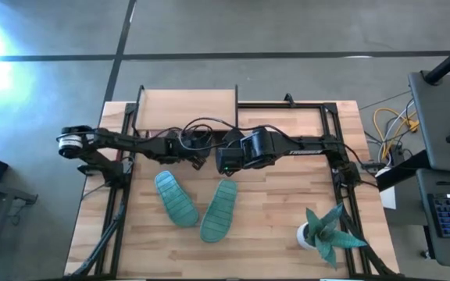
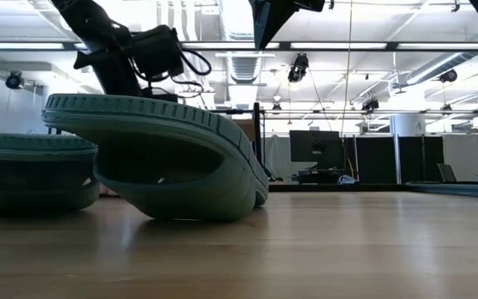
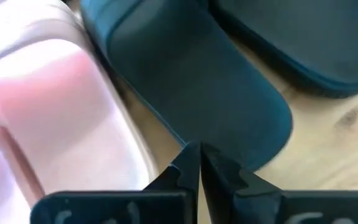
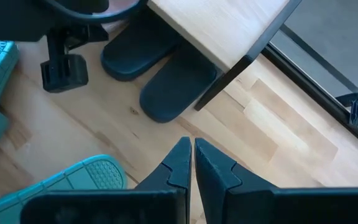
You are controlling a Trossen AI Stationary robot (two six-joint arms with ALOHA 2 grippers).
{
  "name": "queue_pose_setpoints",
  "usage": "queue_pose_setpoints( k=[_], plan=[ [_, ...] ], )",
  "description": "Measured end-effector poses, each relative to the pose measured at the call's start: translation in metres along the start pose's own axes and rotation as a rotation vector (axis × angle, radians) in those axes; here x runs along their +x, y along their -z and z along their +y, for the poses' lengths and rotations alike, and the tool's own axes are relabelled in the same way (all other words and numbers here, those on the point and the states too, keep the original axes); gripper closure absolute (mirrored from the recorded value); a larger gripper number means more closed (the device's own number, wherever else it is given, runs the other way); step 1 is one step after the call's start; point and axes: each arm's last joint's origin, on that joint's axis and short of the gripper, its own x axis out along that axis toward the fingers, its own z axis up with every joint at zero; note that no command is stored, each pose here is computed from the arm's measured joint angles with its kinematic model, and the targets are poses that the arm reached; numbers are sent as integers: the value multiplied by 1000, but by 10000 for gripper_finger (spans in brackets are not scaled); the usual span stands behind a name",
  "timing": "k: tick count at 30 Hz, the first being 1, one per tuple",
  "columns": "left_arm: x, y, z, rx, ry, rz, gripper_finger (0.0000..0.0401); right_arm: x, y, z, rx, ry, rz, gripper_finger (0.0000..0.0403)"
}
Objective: Pick and place slides into the shelf
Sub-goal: Adjust the black and pink slides under the shelf
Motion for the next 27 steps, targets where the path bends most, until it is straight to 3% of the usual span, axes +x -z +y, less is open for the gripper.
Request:
queue_pose_setpoints(
  k=[5,11,17,27],
  plan=[
    [-15,-4,-3,-14,51,-36,401,-1,2,2,-5,-6,1,390],
    [-33,-7,-18,-7,202,-40,401,-4,3,2,-1,-10,-1,390],
    [-28,-8,-43,19,396,-88,401,-5,3,1,9,-13,-3,390],
    [18,-17,-90,290,367,-62,401,-23,4,-7,67,-51,-26,390]
  ],
)
